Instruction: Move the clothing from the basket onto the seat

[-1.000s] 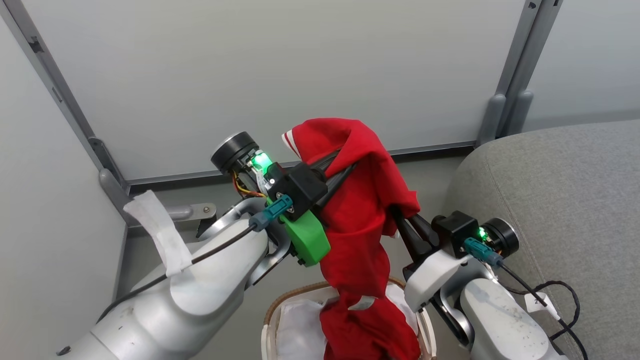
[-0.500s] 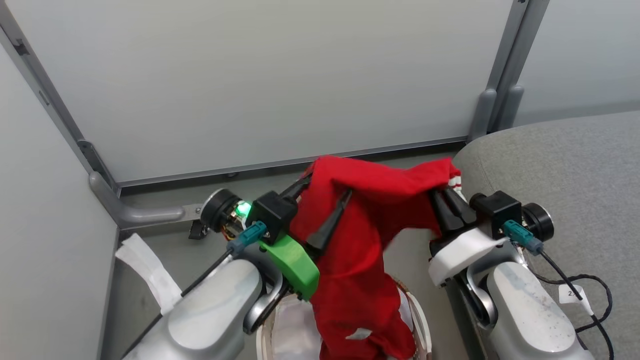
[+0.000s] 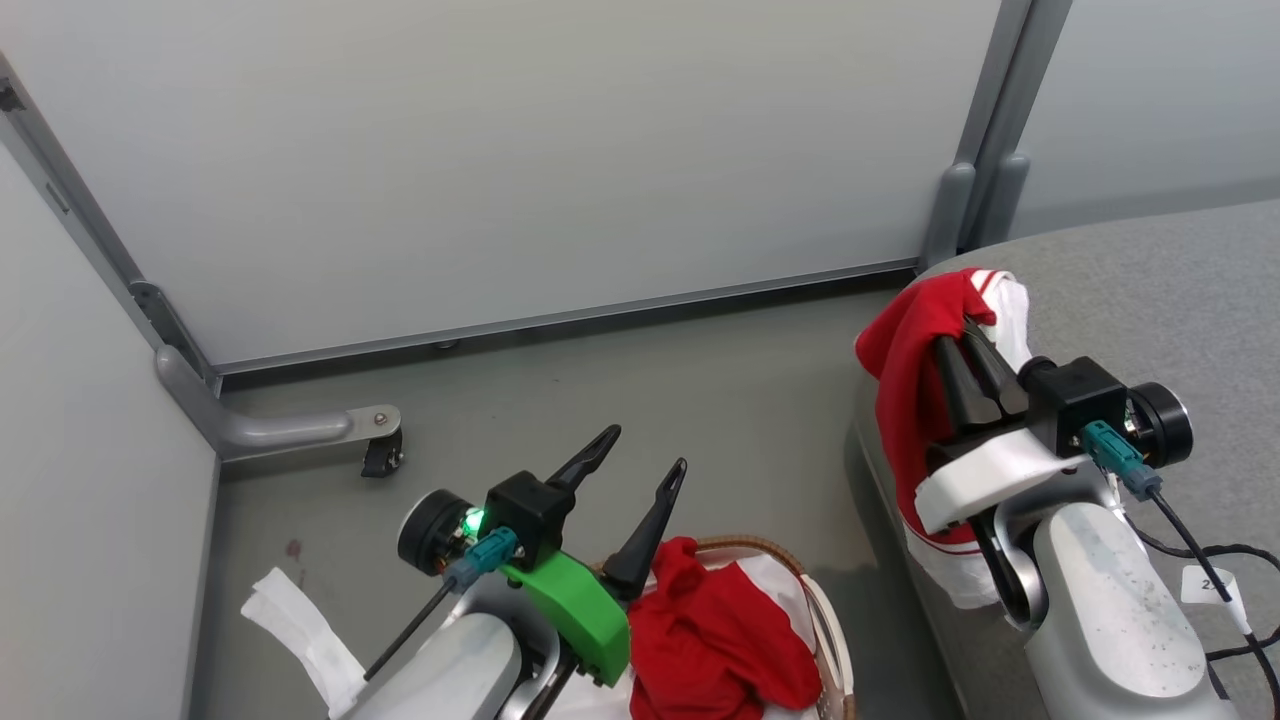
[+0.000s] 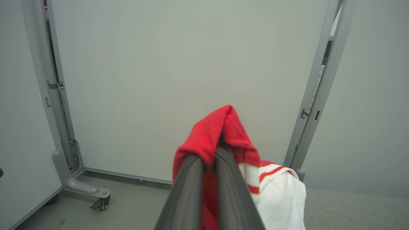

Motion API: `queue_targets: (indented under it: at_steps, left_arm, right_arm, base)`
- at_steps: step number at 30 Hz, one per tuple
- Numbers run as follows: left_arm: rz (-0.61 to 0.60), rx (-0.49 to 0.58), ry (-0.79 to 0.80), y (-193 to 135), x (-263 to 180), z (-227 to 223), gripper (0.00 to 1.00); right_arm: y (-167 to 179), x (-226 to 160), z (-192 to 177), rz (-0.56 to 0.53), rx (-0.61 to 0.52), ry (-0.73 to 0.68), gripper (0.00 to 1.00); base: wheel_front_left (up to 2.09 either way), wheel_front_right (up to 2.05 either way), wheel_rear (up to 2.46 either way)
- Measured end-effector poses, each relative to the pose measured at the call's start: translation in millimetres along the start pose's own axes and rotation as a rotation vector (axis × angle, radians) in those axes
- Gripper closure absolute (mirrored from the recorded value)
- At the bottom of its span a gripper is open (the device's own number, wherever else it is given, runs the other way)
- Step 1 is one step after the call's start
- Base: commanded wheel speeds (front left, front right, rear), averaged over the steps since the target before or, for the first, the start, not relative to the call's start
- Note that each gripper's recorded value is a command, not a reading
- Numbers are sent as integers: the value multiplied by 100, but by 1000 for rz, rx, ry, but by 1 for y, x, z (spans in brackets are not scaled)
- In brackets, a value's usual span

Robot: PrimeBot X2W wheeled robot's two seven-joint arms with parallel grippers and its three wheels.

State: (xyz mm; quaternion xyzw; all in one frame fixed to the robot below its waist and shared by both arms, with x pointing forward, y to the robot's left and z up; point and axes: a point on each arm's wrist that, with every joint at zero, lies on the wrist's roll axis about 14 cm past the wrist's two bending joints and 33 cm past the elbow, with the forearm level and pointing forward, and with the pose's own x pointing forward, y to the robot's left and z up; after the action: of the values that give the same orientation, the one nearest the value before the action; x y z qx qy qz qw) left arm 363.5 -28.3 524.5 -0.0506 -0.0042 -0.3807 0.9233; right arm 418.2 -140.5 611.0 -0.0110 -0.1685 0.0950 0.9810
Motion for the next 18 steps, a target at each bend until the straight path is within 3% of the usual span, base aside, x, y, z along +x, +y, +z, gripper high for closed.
queue_targets:
  at_steps: [10,18]
  left_arm:
    - [24,-48,12,-1,1,-15,0]
    - [-52,-59,2,-23,20,-15,0]
  right_arm:
    - [-37,-12,5,-104,-39,-6,100]
    - [-80,-34,13,-220,-108,-7,100]
  base:
    - [0,0,0]
    - [0,0,0]
